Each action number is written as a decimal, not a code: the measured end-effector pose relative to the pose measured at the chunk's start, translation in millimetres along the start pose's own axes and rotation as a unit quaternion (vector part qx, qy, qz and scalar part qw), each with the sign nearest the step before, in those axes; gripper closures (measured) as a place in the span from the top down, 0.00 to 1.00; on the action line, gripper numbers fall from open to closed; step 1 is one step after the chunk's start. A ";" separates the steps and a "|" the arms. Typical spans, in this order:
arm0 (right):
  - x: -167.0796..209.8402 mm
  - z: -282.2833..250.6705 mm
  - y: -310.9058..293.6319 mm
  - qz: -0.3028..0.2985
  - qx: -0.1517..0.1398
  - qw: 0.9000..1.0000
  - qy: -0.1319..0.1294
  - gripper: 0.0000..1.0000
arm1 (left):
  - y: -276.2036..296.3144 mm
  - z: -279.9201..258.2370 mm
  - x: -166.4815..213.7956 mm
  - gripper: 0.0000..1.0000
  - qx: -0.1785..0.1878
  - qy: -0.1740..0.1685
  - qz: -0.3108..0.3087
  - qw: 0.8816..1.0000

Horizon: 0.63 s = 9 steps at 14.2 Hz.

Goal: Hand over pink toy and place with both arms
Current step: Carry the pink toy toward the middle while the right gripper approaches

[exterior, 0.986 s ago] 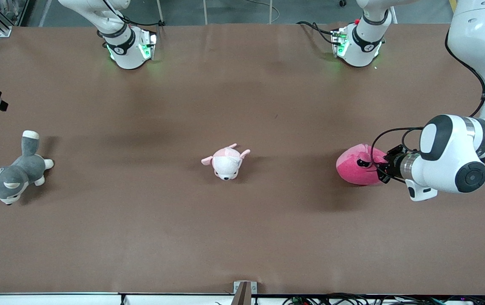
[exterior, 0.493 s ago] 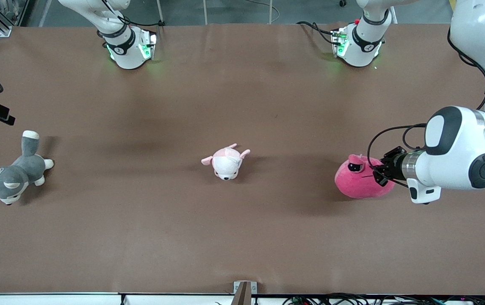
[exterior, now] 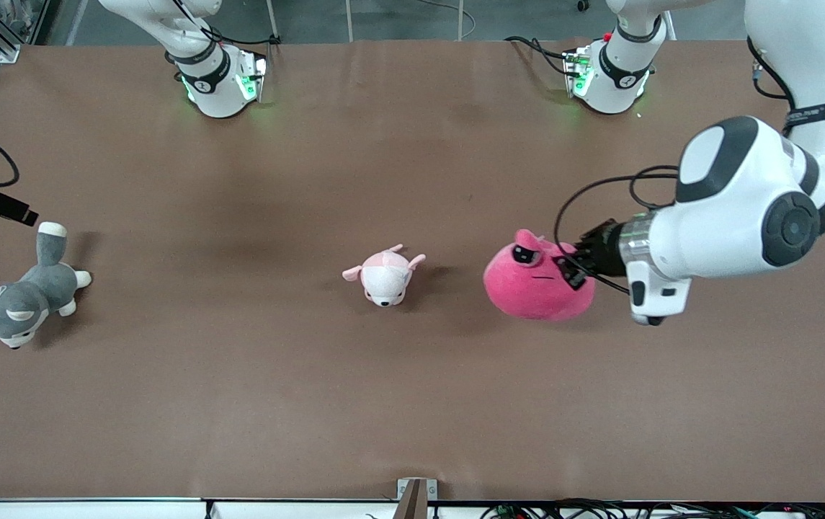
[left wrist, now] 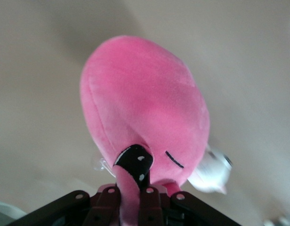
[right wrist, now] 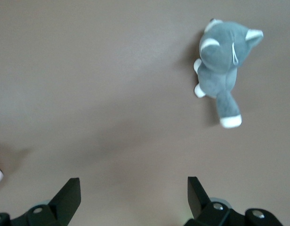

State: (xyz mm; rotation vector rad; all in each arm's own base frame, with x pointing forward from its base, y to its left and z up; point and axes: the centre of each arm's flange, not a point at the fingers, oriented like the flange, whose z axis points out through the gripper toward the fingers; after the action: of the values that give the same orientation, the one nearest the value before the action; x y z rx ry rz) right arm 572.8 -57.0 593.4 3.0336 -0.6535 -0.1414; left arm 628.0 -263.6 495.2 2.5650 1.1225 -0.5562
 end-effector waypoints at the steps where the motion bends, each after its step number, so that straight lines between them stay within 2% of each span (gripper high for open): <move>1: -5.9 -0.1 -16.2 0.035 -0.001 0.999 0.000 1.00 | 7.9 0.0 -16.5 0.12 -0.018 -0.016 0.008 1.000; 4: -31.8 -0.8 -75.4 0.135 0.004 0.991 -0.004 1.00 | 29.8 0.9 -62.2 0.12 -0.072 -0.051 0.033 0.996; 7: -58.9 -2.0 -123.8 0.238 0.036 0.970 -0.034 1.00 | 57.5 17.6 -121.8 0.12 -0.129 -0.070 0.061 0.987; 9: -73.3 -3.0 -146.4 0.282 0.045 0.957 -0.048 1.00 | 74.1 34.9 -163.2 0.12 -0.166 -0.078 0.077 0.980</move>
State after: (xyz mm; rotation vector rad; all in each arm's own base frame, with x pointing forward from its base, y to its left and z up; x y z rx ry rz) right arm 566.6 106.6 594.6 2.7884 -1.5305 -0.2415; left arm 573.7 -430.3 546.2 2.2539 0.8710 -0.4767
